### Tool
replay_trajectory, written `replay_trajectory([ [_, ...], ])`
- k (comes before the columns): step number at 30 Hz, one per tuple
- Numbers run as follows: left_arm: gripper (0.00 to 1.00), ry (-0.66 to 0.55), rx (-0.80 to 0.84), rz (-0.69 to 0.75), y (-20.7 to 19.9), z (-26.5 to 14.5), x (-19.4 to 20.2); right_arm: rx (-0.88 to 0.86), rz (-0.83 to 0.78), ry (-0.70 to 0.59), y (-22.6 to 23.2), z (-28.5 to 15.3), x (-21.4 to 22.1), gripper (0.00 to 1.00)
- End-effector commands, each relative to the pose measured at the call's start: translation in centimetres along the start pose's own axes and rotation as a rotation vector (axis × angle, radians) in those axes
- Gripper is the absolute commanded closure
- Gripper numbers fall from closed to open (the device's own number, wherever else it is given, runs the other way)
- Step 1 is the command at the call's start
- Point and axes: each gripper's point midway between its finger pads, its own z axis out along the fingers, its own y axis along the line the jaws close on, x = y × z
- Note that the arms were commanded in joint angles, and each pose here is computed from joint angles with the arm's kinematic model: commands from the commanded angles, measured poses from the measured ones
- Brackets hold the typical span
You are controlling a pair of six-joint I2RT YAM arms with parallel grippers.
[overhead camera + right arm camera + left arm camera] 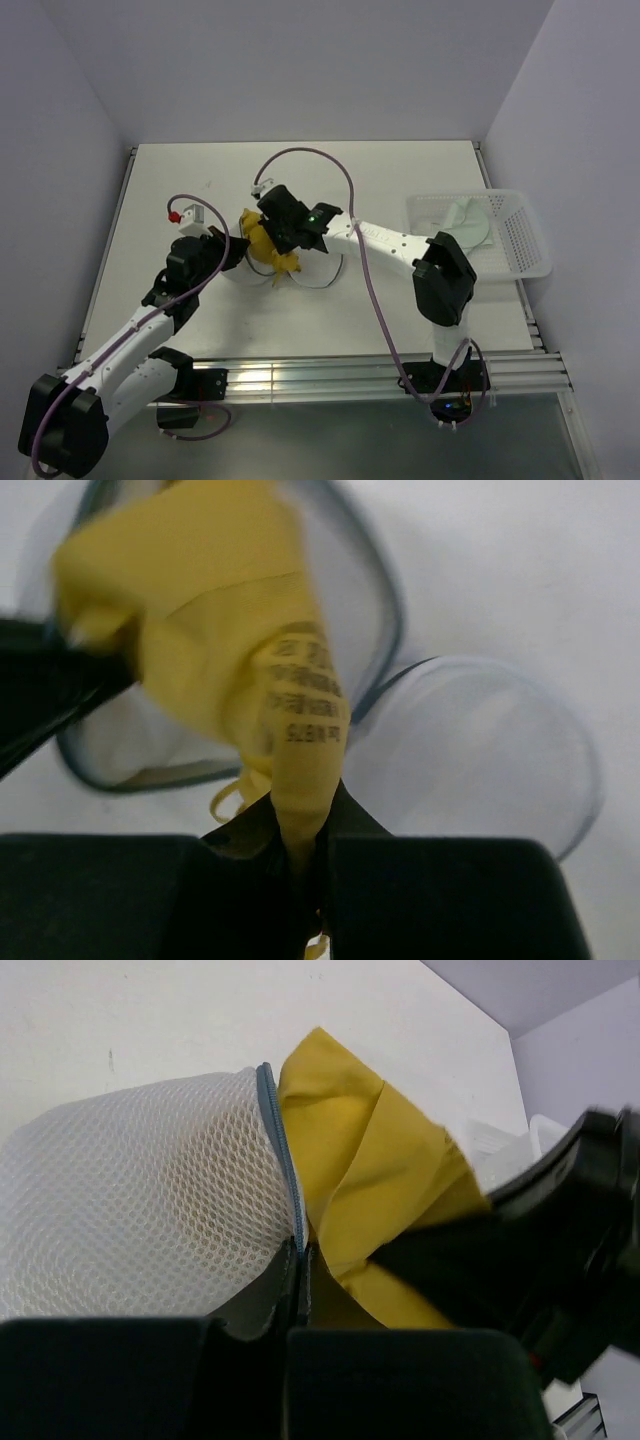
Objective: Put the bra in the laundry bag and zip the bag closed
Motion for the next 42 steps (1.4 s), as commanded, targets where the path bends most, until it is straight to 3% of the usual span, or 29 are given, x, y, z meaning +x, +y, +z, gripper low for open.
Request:
replay_trajectory([
  [1, 0.99, -0.057, 0.12, 0.007, -2.6, -0.1, -1.6, -0.242, 0.032, -0.112, 4.3, -3.3, -1.3, 1.0],
  [8, 0.99, -0.03, 0.17, -0.015, -3.1, -0.3, -0.7, -0.495, -0.025, -0.216, 8.0, -5.0, -2.0, 1.0],
  [14, 1.0, -0.011, 0.292, 0.012, -4.8, -1.6, 0.1, -0.609, -0.051, -0.181, 9.1, -2.7, -2.7, 1.0],
  [20, 1.0, 0.027, 0.387, 0.012, -5.2, -3.1, 1.9, -0.638, 0.158, -0.25, 7.6, -0.9, -2.7, 0.99],
  [27, 1.0, 0.076, 0.426, -0.047, -5.2, -4.3, 3.5, -0.421, 0.632, -0.42, 2.1, 0.4, -4.8, 1.0],
  [32, 1.0, 0.087, 0.425, -0.08, -4.7, -4.8, 4.2, -0.382, 0.896, -0.47, 2.0, 1.2, -6.6, 1.0],
  [38, 1.0, 0.136, 0.461, -0.107, -5.4, -4.9, 4.8, -0.287, 1.054, -0.462, 1.4, 4.0, -5.7, 1.0],
  [42, 1.0, 0.118, 0.445, -0.12, -5.3, -4.5, 4.4, -0.257, 1.056, -0.411, 3.8, 5.7, -3.1, 1.0],
])
